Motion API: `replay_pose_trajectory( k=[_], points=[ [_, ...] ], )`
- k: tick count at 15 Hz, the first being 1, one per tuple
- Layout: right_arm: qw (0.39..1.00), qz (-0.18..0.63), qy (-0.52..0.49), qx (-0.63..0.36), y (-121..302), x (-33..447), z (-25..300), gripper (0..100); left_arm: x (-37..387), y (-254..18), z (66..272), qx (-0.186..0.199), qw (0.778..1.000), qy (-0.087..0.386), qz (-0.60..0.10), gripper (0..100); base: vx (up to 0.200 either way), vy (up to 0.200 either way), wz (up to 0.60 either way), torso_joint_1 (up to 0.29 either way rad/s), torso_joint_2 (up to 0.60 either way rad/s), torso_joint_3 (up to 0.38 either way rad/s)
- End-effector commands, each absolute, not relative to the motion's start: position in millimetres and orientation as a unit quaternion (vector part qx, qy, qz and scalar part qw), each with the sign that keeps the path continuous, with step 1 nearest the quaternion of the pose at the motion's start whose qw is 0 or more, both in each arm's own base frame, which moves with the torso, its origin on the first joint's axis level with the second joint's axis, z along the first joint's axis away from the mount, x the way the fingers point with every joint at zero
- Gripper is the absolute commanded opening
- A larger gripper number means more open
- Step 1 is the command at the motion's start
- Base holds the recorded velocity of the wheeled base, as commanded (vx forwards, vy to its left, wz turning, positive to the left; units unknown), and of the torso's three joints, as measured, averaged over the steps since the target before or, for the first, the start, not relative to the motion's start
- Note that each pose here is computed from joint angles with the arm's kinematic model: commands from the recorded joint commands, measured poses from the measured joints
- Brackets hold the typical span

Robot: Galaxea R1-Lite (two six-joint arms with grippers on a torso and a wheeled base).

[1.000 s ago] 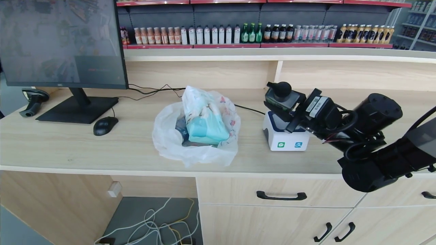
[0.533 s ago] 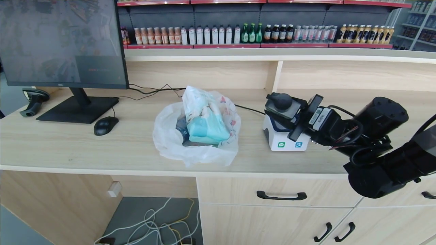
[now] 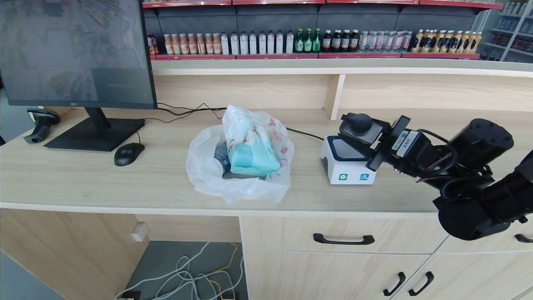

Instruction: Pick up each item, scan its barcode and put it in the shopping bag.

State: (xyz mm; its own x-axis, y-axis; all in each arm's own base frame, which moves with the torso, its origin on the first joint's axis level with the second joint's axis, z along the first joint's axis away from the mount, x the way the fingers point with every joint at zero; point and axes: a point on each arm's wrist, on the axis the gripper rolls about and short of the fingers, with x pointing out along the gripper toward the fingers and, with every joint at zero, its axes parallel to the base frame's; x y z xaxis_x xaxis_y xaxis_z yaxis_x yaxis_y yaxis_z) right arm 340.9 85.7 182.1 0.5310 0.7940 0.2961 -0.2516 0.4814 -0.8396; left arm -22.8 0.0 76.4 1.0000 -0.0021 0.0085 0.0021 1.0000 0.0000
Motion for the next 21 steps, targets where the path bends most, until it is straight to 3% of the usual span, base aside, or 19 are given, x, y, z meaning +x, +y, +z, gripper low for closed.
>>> replay_pose_trajectory(
  k=[1,5,9,13,15,21],
  points=[
    [0.786,0.333,-0.351,-0.385,85,341,181,0,-23,0,76,0.000,1.000,-0.005,-0.001,100,0.000,0.000,0.00,0.000,0.00,0.000],
    [0.796,0.339,-0.355,-0.353,89,334,195,0,-23,0,76,-0.002,1.000,-0.004,-0.001,100,0.000,0.000,0.00,0.000,0.00,0.000],
    [0.856,0.286,-0.343,-0.261,99,316,222,0,-23,0,76,-0.002,1.000,-0.004,-0.001,100,0.000,0.000,0.00,0.000,0.00,0.000],
    [0.936,0.222,-0.272,0.008,152,287,230,0,-23,0,76,-0.002,1.000,-0.002,-0.002,100,0.000,0.000,0.00,0.000,0.00,0.000],
    [0.952,0.159,-0.248,0.089,153,285,228,0,-23,0,76,-0.004,1.000,-0.003,-0.001,100,0.000,0.000,0.00,0.000,0.00,0.000],
    [0.958,0.139,-0.226,0.108,153,286,218,0,-23,0,76,-0.003,1.000,-0.002,-0.001,100,0.000,0.000,0.00,0.000,0.00,0.000]
  ],
)
